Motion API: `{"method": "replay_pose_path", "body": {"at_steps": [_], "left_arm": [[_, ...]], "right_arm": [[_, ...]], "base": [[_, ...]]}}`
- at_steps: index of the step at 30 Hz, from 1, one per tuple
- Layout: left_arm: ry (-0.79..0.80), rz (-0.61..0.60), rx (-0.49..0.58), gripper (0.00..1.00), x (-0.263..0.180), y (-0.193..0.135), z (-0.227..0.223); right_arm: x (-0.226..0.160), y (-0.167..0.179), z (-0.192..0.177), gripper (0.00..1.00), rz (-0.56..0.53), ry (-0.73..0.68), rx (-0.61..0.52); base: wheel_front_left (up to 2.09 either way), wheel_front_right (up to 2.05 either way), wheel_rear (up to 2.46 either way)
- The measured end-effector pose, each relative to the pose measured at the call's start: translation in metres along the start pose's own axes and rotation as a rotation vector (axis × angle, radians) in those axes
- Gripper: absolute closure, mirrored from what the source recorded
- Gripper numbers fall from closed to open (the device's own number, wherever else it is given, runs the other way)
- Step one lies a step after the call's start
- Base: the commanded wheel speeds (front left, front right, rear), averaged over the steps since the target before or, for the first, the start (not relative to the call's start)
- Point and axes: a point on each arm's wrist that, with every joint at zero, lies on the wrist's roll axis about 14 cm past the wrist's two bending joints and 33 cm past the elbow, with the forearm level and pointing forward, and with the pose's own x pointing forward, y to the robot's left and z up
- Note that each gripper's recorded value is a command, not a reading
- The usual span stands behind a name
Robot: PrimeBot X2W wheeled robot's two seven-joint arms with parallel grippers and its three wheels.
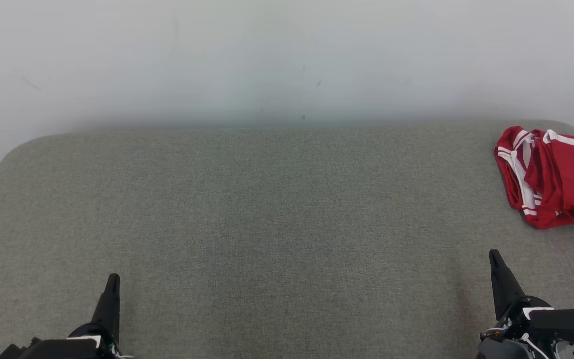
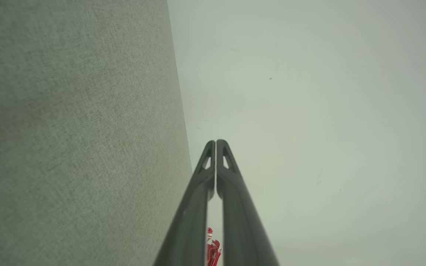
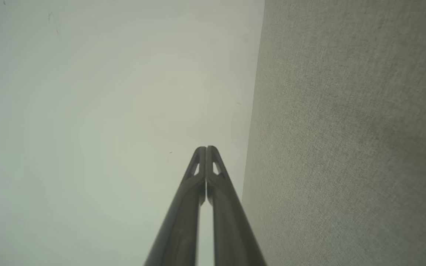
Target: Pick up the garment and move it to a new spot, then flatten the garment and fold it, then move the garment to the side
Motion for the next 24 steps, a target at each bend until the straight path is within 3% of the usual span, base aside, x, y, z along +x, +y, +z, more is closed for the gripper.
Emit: {"method": "replay_pose_path", "body": {"at_steps": [24], "left_arm": [[0.000, 0.000, 0.000, 1.00, 0.0000, -0.0001, -0.0001]], "right_arm": [[0.0000, 0.0000, 0.0000, 1.00, 0.000, 0.000, 0.000]], "base": [[0.00, 0.00, 0.00]]}}
